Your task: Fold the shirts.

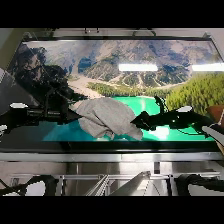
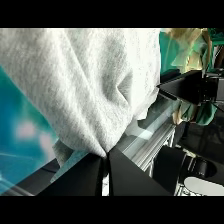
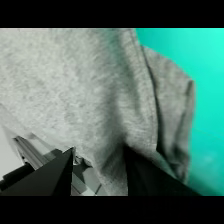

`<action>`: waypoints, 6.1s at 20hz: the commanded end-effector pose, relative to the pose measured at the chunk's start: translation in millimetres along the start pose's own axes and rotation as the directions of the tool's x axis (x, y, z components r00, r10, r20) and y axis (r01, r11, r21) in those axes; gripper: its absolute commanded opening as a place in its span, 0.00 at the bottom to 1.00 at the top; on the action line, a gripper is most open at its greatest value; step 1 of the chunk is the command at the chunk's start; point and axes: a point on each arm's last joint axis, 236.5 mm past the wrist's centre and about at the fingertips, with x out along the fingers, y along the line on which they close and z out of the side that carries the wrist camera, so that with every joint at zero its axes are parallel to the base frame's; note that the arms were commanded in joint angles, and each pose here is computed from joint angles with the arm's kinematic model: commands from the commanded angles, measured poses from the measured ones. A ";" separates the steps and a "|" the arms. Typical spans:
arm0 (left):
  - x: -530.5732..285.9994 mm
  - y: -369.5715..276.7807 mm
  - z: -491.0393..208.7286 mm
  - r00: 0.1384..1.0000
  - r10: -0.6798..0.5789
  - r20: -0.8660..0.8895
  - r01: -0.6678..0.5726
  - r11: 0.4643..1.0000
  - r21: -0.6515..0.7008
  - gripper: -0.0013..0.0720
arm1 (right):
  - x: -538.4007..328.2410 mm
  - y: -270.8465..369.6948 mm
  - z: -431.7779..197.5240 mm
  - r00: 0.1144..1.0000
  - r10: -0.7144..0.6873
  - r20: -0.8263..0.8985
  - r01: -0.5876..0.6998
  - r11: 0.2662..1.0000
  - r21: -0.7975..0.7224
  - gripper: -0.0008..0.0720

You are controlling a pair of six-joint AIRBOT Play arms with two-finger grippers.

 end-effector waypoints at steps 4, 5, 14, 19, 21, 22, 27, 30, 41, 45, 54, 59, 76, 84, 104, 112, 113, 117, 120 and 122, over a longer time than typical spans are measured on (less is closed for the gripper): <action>-0.7 -1.8 -0.2 1.000 -0.008 -0.001 0.008 1.000 0.030 0.05 | -3.2 56.2 20.1 0.982 0.187 0.035 -0.182 0.976 -0.117 0.04; -1.3 -2.8 1.1 1.000 -0.013 0.005 0.012 0.999 0.035 0.05 | -6.4 64.2 22.7 0.979 0.200 0.035 -0.194 0.971 -0.139 0.03; -131.4 -129.6 53.3 0.966 -0.055 0.251 -0.039 0.935 0.353 0.04 | -184.0 171.5 62.6 0.865 0.415 0.281 -0.261 0.852 -0.453 0.03; -198.2 -250.2 9.9 0.911 -0.073 0.405 -0.213 0.758 0.617 0.04 | -267.3 269.5 -18.7 0.741 0.593 0.315 -0.215 0.653 -0.726 0.03; -208.0 -292.7 -14.9 0.887 -0.103 0.449 -0.272 0.671 0.690 0.04 | -276.7 292.5 -58.2 0.727 0.618 0.300 -0.159 0.576 -0.801 0.03; -209.2 -308.6 -27.2 0.881 -0.119 0.457 -0.286 0.637 0.716 0.04 | -280.1 300.0 -73.6 0.721 0.626 0.299 -0.132 0.546 -0.827 0.04; -176.5 -294.9 -43.6 0.911 -0.132 0.390 -0.211 0.664 0.718 0.04 | -272.6 271.3 -59.7 0.757 0.479 0.444 0.088 0.599 -0.796 0.04; -133.5 -236.4 -33.0 0.959 -0.095 0.268 -0.094 0.784 0.613 0.04 | -245.0 239.1 -27.2 0.823 0.388 0.415 0.058 0.670 -0.740 0.04; -70.5 -27.7 64.0 0.990 -0.046 0.130 0.032 0.993 0.112 0.59 | -87.1 66.7 122.6 0.947 0.073 0.314 0.066 0.910 -0.409 0.68; -73.8 -12.4 67.0 0.993 -0.107 0.049 0.106 0.994 0.023 1.00 | -130.4 3.7 123.0 0.952 -0.051 0.301 0.129 0.961 -0.246 0.68; 28.2 16.1 6.9 0.954 0.001 -0.301 -0.018 0.998 -0.056 0.99 | -46.9 -51.7 33.7 0.983 -0.129 0.127 0.145 0.981 -0.128 0.67; 66.5 42.1 10.4 0.955 0.075 -0.288 -0.099 0.993 -0.067 0.98 | -9.2 -7.8 48.7 0.972 -0.066 0.226 0.106 0.980 -0.169 0.67; 48.5 -1.1 36.3 0.957 0.042 -0.286 -0.021 0.997 0.074 0.04 | -24.5 23.9 85.9 0.943 -0.003 0.332 0.080 0.973 -0.219 0.03; -30.4 18.2 40.8 0.982 0.157 -0.100 -0.153 0.987 0.053 0.72 | -25.1 27.6 77.1 0.953 -0.006 0.304 0.090 0.961 -0.263 0.03; -10.8 -56.2 74.1 0.997 0.069 -0.046 -0.057 0.973 0.223 0.03 | -83.9 61.3 63.7 0.959 0.114 0.259 -0.017 0.937 -0.348 0.03; -210.0 -311.7 20.2 0.796 -0.456 0.399 0.117 0.761 0.638 0.04 | -315.0 279.0 26.0 0.717 0.420 0.557 0.198 0.643 -0.740 0.03; -226.0 -335.4 -2.7 0.760 -0.502 0.412 0.098 0.716 0.691 0.04 | -332.3 310.0 3.7 0.689 0.458 0.561 0.254 0.572 -0.780 0.03; -258.3 -378.4 -66.3 0.668 -0.543 0.508 -0.091 0.618 0.781 0.04 | -383.2 392.4 -75.3 0.575 0.561 0.596 0.482 0.357 -0.800 0.03; -262.4 -363.7 -61.8 0.638 -0.483 0.600 -0.189 0.657 0.730 0.04 | -396.6 375.7 -58.3 0.528 0.463 0.712 0.572 0.425 -0.701 0.03; -252.3 -331.0 -39.0 0.660 -0.445 0.605 -0.131 0.725 0.676 0.04 | -370.3 343.3 -26.6 0.632 0.375 0.679 0.476 0.504 -0.721 0.03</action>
